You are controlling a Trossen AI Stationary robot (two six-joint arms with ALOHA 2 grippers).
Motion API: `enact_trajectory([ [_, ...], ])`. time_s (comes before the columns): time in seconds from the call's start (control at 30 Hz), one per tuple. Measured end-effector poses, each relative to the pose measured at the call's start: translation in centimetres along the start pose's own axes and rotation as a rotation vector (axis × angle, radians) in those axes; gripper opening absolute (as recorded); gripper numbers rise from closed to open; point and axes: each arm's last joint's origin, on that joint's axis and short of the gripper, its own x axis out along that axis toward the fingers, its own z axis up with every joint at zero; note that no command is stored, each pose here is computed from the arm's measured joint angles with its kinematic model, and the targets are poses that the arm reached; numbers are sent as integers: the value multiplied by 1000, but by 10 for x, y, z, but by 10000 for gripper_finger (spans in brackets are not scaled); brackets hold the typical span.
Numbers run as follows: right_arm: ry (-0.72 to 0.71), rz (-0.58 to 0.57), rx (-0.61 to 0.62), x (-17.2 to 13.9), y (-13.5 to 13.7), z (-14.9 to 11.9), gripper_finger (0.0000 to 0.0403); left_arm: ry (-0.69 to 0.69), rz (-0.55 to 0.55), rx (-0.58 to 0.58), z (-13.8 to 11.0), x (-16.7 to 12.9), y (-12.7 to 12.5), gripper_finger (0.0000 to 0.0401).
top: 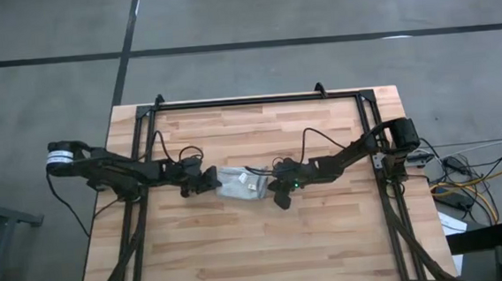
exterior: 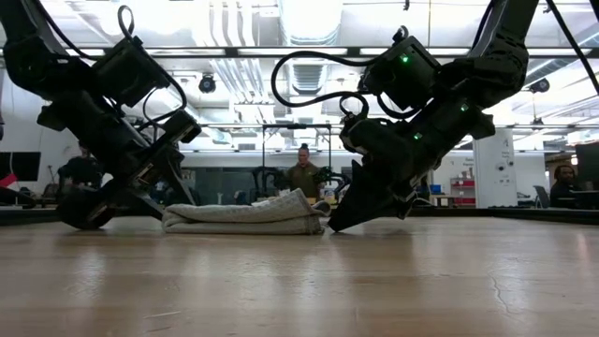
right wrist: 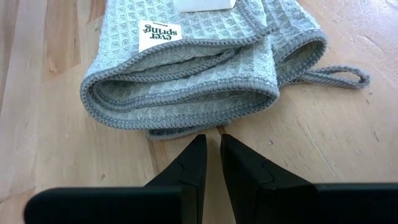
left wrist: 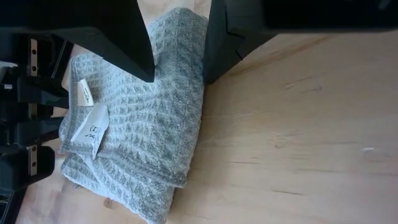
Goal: Roll towel
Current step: Roll the gray towel
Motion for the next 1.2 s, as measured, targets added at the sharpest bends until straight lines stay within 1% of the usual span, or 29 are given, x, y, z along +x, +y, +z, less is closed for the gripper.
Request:
enact_trajectory([
  [0.13,0,0,0,0,0,0,50,4,1,0,0,0,0,124],
  [0.53,-1,0,0,0,0,0,50,19,1,25,-1,0,0,12],
  [0.9,-1,0,0,0,0,0,50,13,-3,2,0,0,0,8],
  [1.13,-2,-2,0,0,0,0,50,30,-26,-6,-1,0,-3,8],
  [1.2,-7,-10,0,0,0,0,50,33,-49,-6,-1,0,-5,8],
])
